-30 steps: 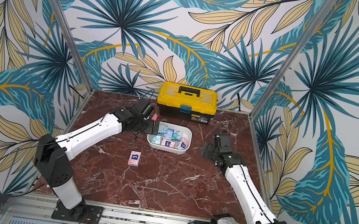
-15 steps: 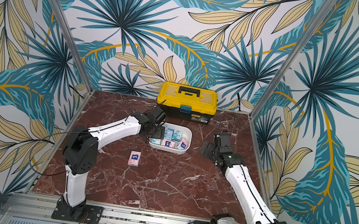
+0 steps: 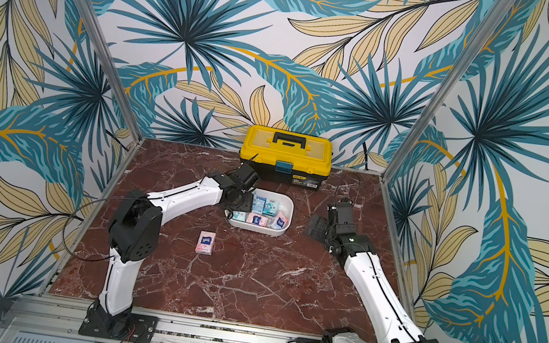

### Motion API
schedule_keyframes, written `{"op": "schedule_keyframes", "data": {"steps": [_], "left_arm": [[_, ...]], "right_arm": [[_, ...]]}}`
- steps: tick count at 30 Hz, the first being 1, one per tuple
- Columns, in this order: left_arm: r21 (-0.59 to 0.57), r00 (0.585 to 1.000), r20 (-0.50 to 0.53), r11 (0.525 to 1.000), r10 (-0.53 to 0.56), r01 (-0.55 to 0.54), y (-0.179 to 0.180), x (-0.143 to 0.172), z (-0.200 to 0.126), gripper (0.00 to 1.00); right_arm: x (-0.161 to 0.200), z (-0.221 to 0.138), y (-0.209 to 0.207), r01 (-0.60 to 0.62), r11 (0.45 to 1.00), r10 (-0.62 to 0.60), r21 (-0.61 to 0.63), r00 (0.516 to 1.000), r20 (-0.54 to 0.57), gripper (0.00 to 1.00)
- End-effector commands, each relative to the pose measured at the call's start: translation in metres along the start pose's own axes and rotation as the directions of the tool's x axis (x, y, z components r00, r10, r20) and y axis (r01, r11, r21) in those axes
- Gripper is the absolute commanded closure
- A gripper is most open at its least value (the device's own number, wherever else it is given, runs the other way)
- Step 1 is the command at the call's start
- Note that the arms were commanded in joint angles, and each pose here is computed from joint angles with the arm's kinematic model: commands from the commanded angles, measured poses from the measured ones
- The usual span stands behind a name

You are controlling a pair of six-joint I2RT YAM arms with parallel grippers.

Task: Take the pocket tissues out of the storage box
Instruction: Pick up the pocket tissues from the storage box.

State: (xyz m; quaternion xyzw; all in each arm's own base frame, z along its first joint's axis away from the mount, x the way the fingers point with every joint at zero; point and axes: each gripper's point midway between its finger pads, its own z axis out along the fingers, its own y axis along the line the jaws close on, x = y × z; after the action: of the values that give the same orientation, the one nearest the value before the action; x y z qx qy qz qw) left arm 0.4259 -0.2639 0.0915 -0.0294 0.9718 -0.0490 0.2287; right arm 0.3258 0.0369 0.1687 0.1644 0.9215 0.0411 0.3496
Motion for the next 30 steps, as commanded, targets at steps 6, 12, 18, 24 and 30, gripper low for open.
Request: {"op": "schedule_keyframes", "data": {"steps": [6, 12, 18, 24, 30], "left_arm": [[-0.003, 1.0, 0.012, 1.0, 0.003, -0.003, -0.008, -0.011, 0.004, 0.3], [-0.019, 1.0, -0.006, 1.0, 0.015, -0.016, -0.008, -0.007, 0.016, 0.32], [-0.019, 1.0, -0.014, 0.999, 0.028, -0.028, -0.012, -0.008, 0.024, 0.39], [-0.027, 0.999, -0.023, 0.999, 0.035, -0.036, -0.011, -0.007, 0.028, 0.42], [-0.019, 0.998, -0.041, 0.999, 0.037, -0.038, -0.012, -0.003, 0.029, 0.46]], "right_arm": [[-0.008, -0.001, 0.003, -0.013, 1.0, 0.013, -0.007, 1.0, 0.021, 0.01], [-0.008, 0.004, 0.005, -0.011, 1.0, 0.011, -0.007, 1.0, 0.009, 0.01], [-0.011, 0.006, 0.008, -0.002, 1.0, 0.002, -0.01, 1.0, 0.008, 0.01], [-0.013, 0.008, 0.01, 0.008, 1.0, -0.008, -0.015, 1.0, 0.005, 0.01], [-0.012, 0.01, 0.011, 0.011, 1.0, -0.011, -0.02, 1.0, -0.001, 0.01]]}}
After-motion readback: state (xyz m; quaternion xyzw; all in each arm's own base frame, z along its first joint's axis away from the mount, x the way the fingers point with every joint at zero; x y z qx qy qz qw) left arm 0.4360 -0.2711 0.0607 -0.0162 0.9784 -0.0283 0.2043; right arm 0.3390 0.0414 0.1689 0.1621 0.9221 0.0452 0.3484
